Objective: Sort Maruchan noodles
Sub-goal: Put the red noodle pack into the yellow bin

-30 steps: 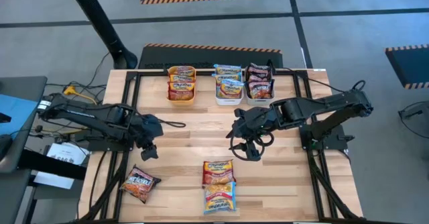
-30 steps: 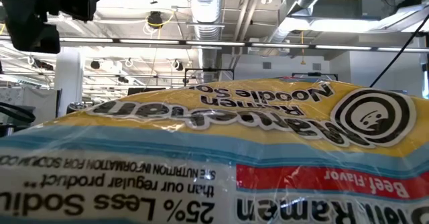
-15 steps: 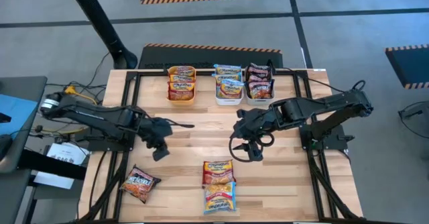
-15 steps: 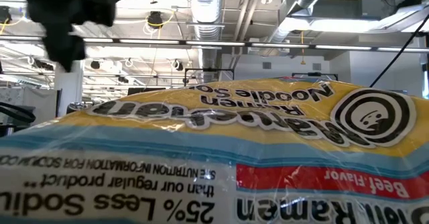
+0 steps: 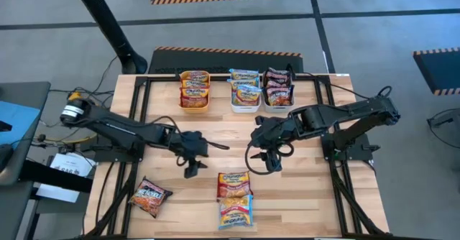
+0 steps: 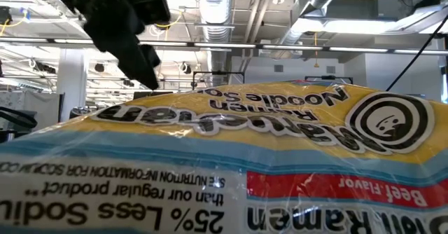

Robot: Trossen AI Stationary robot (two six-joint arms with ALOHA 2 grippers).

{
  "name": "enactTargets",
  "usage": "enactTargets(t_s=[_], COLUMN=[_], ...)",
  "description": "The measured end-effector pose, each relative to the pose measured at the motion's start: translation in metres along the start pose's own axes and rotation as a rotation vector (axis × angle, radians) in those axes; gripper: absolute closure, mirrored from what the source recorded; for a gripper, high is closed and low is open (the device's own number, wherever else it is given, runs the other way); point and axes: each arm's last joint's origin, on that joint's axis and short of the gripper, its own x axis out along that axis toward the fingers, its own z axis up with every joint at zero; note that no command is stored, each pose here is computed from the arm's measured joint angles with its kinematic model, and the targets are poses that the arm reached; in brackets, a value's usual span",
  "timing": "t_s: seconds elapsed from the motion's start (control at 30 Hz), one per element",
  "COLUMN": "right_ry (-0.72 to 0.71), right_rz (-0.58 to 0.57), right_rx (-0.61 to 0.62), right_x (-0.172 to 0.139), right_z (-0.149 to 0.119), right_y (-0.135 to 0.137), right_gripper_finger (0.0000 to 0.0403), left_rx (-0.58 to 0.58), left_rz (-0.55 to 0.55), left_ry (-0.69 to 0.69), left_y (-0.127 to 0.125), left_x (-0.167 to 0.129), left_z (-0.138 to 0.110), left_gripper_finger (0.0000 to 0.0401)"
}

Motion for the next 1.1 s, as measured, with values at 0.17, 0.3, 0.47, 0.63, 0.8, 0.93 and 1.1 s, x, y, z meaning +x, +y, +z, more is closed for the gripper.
enactTargets(t_s=[0.17,0.3,0.47,0.63,0.8,0.93,1.1], right_ry=[0.002,0.014,0.029,0.034,0.015,-0.032,-0.061], right_rz=[0.0,-0.009,-0.019,-0.019,-0.018,-0.014,-0.019], right_rx=[0.008,0.011,0.016,0.016,0.016,0.013,0.011], right_x=[0.0,0.0,0.0,-0.006,-0.02,-0.031,-0.036], right_z=[0.0,-0.001,-0.003,0.001,0.01,0.02,0.025], right_y=[0.0,-0.002,-0.004,-0.004,-0.003,-0.002,-0.005], right_gripper_finger=[0.0172,0.0172,0.0172,0.0172,0.0172,0.0172,0.0172], left_rx=[0.004,0.004,0.024,0.041,0.02,-0.002,0.0], left_rz=[0.014,0.015,0.019,-0.04,-0.065,-0.072,-0.088], left_ry=[0.021,0.04,0.09,0.093,0.092,0.095,0.098], left_y=[0.0,-0.004,-0.01,-0.016,-0.018,-0.018,-0.021], left_x=[0.02,0.036,0.052,0.062,0.064,0.064,0.071], left_z=[0.002,0.018,0.039,0.055,0.059,0.059,0.057], left_gripper_finger=[0.0191,0.0191,0.0191,0.0191,0.0191,0.0191,0.0191])
